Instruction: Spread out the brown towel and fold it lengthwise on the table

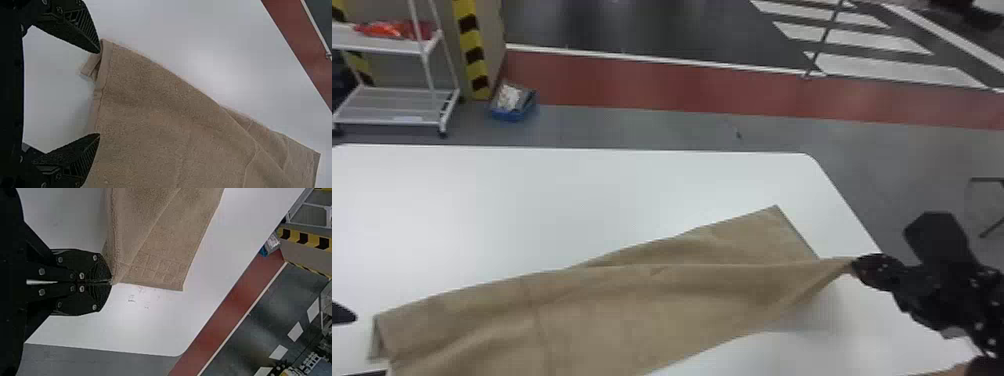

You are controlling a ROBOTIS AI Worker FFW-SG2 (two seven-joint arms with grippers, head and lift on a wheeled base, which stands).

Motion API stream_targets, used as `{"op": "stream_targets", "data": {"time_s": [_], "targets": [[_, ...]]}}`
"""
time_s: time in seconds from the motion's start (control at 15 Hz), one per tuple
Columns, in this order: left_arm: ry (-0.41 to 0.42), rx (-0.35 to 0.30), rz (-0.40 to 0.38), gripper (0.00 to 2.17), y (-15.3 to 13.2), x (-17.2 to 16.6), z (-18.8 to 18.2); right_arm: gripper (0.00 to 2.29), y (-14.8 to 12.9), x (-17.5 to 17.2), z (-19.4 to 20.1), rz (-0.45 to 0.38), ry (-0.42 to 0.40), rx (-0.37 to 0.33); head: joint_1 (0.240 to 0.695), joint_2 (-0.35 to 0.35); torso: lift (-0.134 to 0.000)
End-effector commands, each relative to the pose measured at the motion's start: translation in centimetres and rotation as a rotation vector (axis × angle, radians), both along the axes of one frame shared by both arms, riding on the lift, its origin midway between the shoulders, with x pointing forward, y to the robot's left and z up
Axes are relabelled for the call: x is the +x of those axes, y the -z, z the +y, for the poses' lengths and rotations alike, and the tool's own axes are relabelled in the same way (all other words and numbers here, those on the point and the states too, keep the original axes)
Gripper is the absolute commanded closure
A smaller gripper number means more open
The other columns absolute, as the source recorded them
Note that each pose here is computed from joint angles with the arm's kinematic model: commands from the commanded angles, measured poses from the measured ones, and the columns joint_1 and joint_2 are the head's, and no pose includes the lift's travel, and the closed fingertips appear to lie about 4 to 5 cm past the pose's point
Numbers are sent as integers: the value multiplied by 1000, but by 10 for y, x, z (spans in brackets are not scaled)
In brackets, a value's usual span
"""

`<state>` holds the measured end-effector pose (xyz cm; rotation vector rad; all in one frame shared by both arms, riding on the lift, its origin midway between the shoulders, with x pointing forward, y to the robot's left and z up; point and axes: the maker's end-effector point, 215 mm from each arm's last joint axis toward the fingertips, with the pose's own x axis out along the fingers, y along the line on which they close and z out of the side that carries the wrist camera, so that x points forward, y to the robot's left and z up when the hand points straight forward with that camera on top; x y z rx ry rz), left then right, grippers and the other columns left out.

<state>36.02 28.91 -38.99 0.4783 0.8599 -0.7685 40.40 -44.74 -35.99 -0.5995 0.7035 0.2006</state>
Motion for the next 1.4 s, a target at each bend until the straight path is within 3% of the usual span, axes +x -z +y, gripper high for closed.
{"op": "stream_targets", "data": {"time_s": [0.0, 0.2, 0.47, 0.53, 0.8, 0.87, 1.13, 1.33], "targets": [[-17, -27, 17, 151, 18, 23, -12, 1568, 2, -6, -1, 7, 4, -1, 695, -231, -124], [-44, -17, 35, 151, 46, 51, -8, 1568, 5, -18, -10, 20, 20, -11, 695, -240, -124], [-48, 25, 81, 221, 74, 57, 9, 1568, 4, -24, -13, 20, 30, -9, 695, -240, -124], [-31, 25, 76, 350, 74, 58, 10, 1568, 5, -24, -13, 19, 33, -7, 695, -239, -124], [-4, 24, 38, 1551, 61, 66, 11, 1568, 2, -22, -12, 10, 36, -3, 695, -229, -124], [-11, 23, 20, 1710, 55, 70, 13, 1568, 2, -21, -13, 9, 38, -5, 695, -227, -124], [6, -4, -86, 1710, 23, 117, -19, 1568, -3, -20, -18, -13, 79, 11, 695, -221, -124], [40, -2, -132, 1710, 12, 167, -52, 1568, -21, -9, -13, -54, 96, 28, 695, -247, -124]]}}
